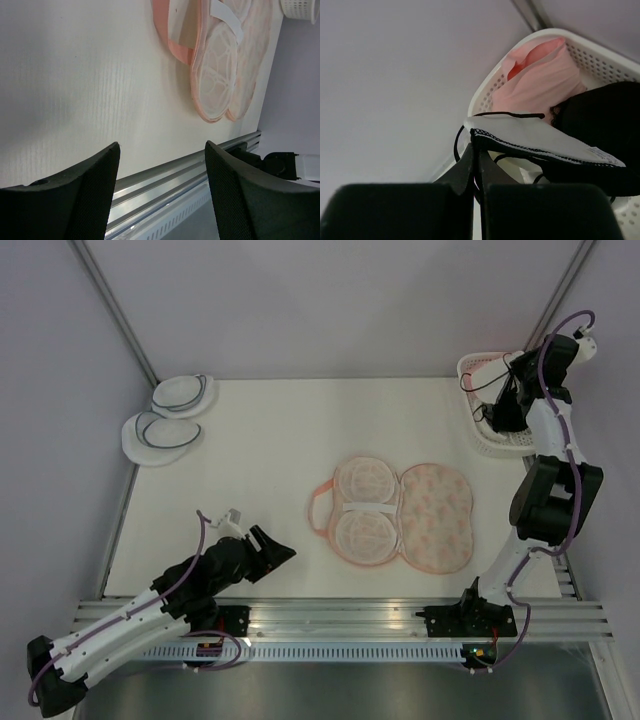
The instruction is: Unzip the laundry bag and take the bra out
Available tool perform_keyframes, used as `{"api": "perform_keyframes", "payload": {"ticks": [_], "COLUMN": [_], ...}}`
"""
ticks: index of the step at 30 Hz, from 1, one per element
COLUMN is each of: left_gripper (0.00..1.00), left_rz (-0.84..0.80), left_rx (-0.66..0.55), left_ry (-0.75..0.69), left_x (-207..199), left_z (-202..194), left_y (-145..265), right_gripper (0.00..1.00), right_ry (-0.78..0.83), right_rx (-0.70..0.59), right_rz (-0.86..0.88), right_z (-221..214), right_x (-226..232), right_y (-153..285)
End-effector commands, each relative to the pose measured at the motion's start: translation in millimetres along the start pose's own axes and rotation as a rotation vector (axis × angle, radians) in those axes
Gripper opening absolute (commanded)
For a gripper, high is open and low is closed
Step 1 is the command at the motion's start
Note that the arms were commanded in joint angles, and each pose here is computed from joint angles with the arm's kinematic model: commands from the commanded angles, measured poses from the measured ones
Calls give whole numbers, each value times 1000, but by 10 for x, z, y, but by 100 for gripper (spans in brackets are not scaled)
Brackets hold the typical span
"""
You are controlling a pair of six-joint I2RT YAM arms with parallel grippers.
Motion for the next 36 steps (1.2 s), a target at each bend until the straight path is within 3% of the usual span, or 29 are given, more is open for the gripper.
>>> {"api": "perform_keyframes", "payload": {"ticks": [1,4,9,13,18,22,23,24,28,33,36], "left_gripper": [73,74,74,75,75,75,75,75,75,75,75], "left_rz": [-3,9,21,23,23,4,-1,-5,-27,-59,-66], "left_rx": [-23,-28,-32,-29,-16,-19,-20,-18,-25,-46,-50], "left_ry": [-7,-3,-11,-26,-29,-29,-29,-30,-24,-22,-24], "left_x": [-96,-94,-118,-136,-129,-145,-150,-150,-158,-190,-193], "left_z": [83,91,112,113,91,93,95,92,98,130,138], "left_y": [28,1,-30,-64,-94,-82,-77,-73,-41,17,40], "right_gripper": [0,1,0,0,0,0,2,6,65,95,98], "right_ry": [-11,10,15,3,39,40,37,31,23,19,47], "right_rx": [-86,-57,195,271,300,278,234,225,124,4,-31], "right_rz": [-14,-101,-309,-432,-514,-395,-314,-283,-129,-44,-65], "right_z": [208,0,-767,-1140,-1231,-1110,-927,-854,-338,88,191], "right_x": [8,-361,-1326,-1802,-1894,-1665,-1416,-1300,-603,-125,41], "right_y": [-269,-532,-915,-887,-868,-762,-720,-681,-385,70,304]}}
Point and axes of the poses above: each gripper's point midway between its finger pads, its own y axis back along the fingers, its own x axis along the line the jaws close on, z = x × y, the point moved 7 cm from there along y, back along the fingers, and after that the axes turned 13 degrees about -y, right-handed, at the moved point
